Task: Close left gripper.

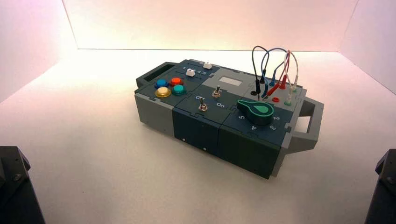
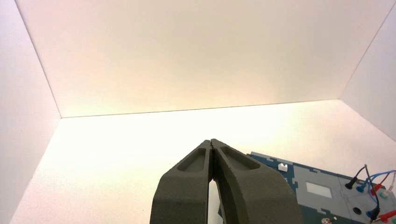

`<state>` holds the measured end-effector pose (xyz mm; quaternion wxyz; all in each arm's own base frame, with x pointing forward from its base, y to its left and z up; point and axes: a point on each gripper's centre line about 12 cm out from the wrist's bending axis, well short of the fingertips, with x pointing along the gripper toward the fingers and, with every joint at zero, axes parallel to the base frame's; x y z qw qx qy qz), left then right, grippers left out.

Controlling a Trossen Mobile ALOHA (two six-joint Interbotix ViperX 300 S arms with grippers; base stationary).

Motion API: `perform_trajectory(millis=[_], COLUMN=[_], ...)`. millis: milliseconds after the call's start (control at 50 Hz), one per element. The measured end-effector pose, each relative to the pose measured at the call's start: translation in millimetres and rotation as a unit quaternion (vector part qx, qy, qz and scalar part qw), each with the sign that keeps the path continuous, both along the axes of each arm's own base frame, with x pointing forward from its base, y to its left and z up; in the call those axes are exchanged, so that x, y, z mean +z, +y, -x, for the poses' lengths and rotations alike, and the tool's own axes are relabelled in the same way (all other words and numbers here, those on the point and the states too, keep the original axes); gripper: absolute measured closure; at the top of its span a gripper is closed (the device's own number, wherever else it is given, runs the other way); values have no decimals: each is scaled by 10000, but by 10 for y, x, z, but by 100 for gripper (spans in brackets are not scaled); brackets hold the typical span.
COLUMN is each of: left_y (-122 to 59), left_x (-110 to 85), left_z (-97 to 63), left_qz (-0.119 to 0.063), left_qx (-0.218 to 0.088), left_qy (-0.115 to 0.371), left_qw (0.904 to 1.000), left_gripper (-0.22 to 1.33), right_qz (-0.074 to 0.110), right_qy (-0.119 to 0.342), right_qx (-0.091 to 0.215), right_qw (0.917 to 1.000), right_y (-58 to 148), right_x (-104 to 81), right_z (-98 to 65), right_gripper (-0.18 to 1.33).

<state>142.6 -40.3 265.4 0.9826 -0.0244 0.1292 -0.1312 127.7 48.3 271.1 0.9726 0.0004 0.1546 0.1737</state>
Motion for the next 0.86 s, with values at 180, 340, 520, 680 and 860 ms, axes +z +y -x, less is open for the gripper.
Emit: perform_trajectory(millis=[180,340,520,680,860], left_y=[-1,0,-5,-9,-10], left_x=[-15,-19,-40,-61,-67], left_z=[3,-1,-19,-32,-33], left_qz=[-34,-35,-70,-95,-102], left_qx=[-11,-2,-5,-5,-5], left_qy=[38,70,195,284,306], left_qw=[10000,10000,9998,9996,9995], left_gripper=[128,128,128,128,128], right_qz=[0,0,8,8,8], right_qy=[0,0,22,22,22], right_qx=[-8,0,0,0,0], right_qw=[10000,10000,10000,10000,10000], right_y=[-2,0,-1,-1,-1], right_x=[0,0,-5,-5,-5], right_z=[-1,0,2,2,2], right_gripper=[-18,-18,-18,-18,-18])
